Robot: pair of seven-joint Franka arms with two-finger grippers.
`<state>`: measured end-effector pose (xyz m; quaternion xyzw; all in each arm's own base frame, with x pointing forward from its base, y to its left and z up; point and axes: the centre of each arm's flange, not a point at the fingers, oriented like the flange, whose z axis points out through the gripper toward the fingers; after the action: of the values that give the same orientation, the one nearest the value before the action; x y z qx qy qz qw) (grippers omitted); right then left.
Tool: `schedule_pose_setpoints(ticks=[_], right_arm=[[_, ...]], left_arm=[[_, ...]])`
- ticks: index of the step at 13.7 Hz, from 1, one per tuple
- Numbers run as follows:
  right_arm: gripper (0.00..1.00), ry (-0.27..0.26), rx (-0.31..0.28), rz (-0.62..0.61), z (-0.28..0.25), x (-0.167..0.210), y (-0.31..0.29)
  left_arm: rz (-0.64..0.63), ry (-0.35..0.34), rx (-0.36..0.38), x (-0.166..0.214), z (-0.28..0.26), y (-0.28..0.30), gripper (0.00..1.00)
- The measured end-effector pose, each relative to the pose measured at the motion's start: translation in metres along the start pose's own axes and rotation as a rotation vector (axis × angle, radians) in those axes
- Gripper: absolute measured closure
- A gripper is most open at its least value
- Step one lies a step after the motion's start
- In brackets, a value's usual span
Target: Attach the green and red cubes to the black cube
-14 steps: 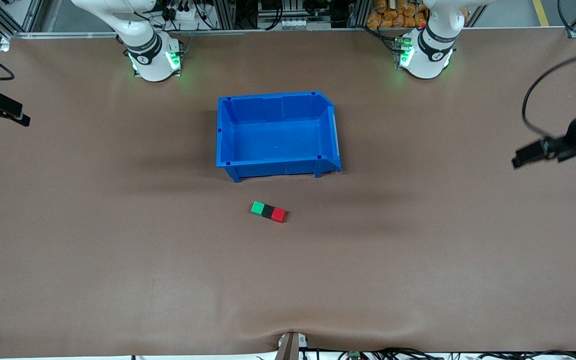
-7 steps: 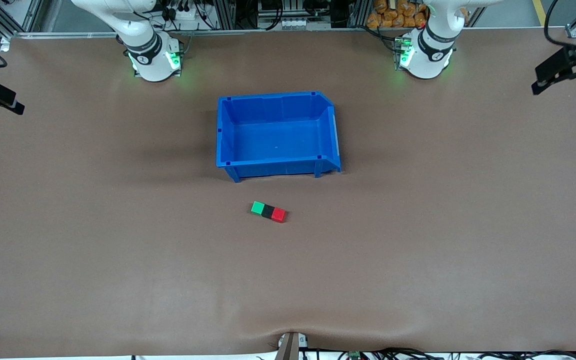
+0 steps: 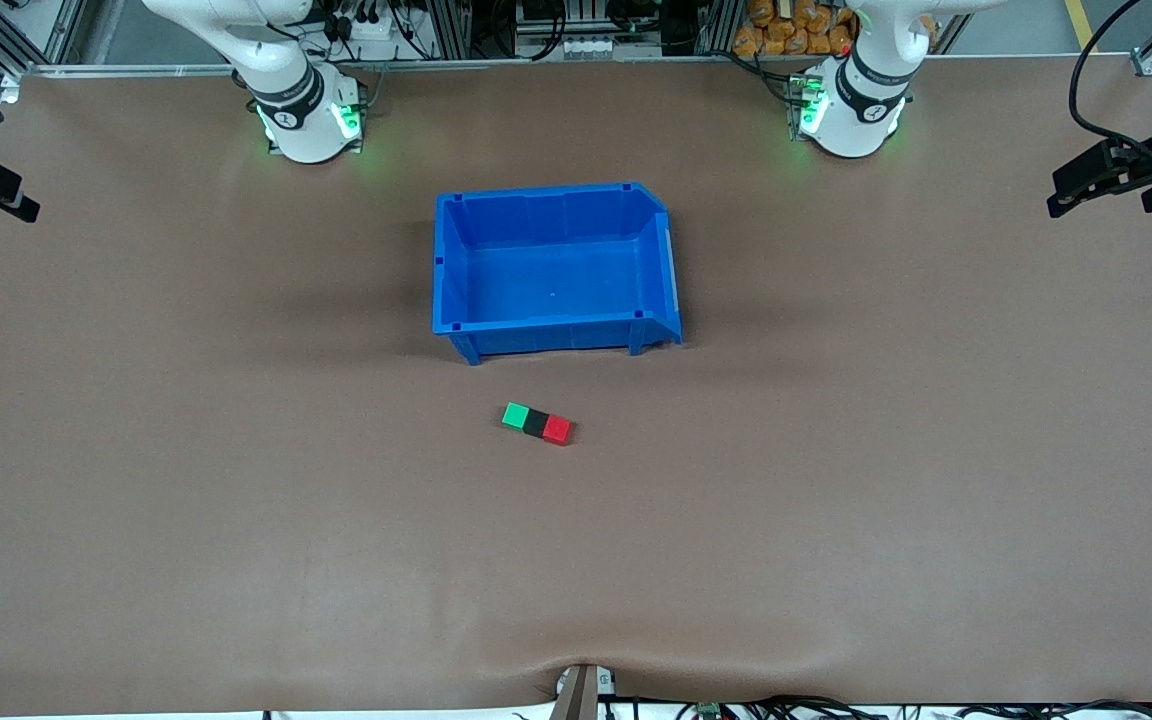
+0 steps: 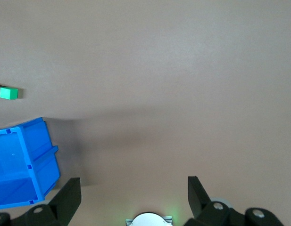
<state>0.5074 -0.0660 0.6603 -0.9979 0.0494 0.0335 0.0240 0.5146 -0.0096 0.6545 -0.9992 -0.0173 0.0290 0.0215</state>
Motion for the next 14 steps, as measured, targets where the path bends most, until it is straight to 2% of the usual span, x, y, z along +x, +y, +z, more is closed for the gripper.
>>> schedule_pose_setpoints(ticks=[3,14], right_arm=[[0.00,-0.001,0.000,-0.004,0.000,0.000,-0.002],[0.00,-0.011,-0.002,-0.028,0.003,0.000,-0.014]], left_arm=[[-0.019,0.011,-0.032,-0.002,-0.004,-0.001,0.00],[-0.018,0.027,-0.037,0.005,-0.006,0.001,0.00]])
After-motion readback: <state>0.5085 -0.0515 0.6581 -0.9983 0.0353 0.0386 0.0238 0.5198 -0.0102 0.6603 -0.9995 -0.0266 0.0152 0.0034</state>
